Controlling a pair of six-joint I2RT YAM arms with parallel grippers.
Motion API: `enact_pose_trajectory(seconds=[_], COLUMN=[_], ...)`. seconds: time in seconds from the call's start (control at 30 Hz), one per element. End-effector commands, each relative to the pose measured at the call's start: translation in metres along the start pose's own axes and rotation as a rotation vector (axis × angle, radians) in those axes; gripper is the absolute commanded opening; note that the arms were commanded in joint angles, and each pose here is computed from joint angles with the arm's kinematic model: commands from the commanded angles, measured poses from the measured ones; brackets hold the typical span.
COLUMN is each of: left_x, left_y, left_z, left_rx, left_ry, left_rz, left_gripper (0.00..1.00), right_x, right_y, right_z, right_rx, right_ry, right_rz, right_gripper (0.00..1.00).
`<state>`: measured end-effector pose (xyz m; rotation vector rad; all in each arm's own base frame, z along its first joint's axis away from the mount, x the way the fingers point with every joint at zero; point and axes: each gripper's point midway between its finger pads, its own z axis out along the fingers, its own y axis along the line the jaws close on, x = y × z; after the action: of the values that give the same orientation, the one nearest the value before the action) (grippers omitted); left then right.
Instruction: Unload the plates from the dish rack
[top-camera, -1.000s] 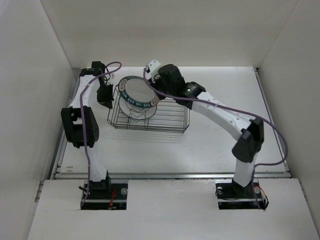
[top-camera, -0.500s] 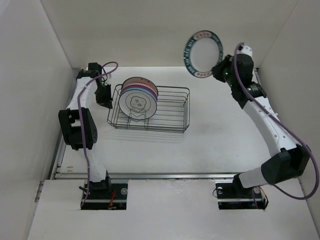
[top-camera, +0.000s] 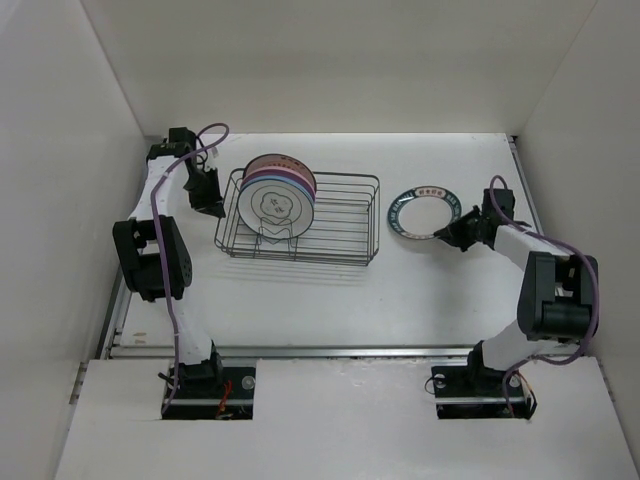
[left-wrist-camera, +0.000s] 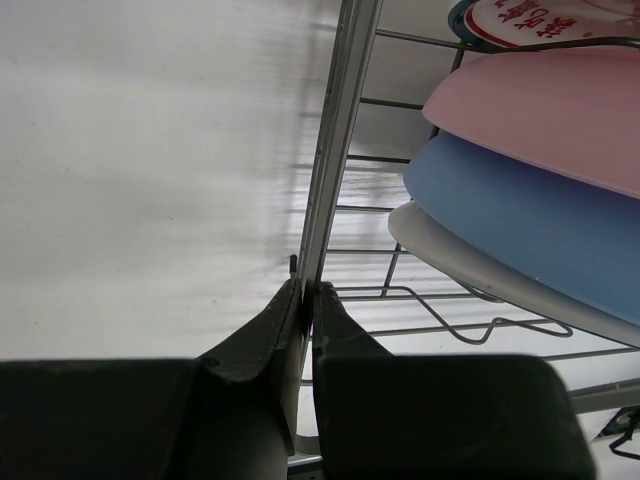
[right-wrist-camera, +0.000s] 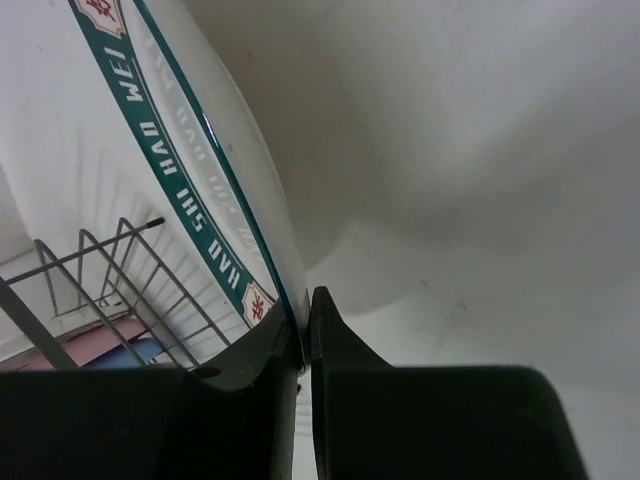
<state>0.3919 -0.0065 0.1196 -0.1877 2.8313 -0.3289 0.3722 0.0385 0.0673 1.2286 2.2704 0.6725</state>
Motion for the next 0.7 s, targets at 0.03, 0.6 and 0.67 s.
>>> enact_pose_trajectory(seconds=[0.03,0.6,0.67], left_x=[0.032,0.035,0.035], left_y=[0.021,0.011,0.009], left_z=[-0.002,0.000,0.000], left_rx=[-0.059,0.009,0.021], left_ry=[0.111,0.132,0.133], left_rz=[-0.103,-0.075,-0.076], left_gripper=[0.00,0.04,0.09], right_x=[-0.013,-0.039,-0.042], right_y=[0.031,-0.004,0.017], right_z=[0.006,-0.017,-0.036], right_rx=[-0.206,0.097,0.096], right_ry=[0.029,-0.108,-0.175], right_rz=[0.015,-0.196,-0.280], right_gripper=[0.00,0.65,0.67])
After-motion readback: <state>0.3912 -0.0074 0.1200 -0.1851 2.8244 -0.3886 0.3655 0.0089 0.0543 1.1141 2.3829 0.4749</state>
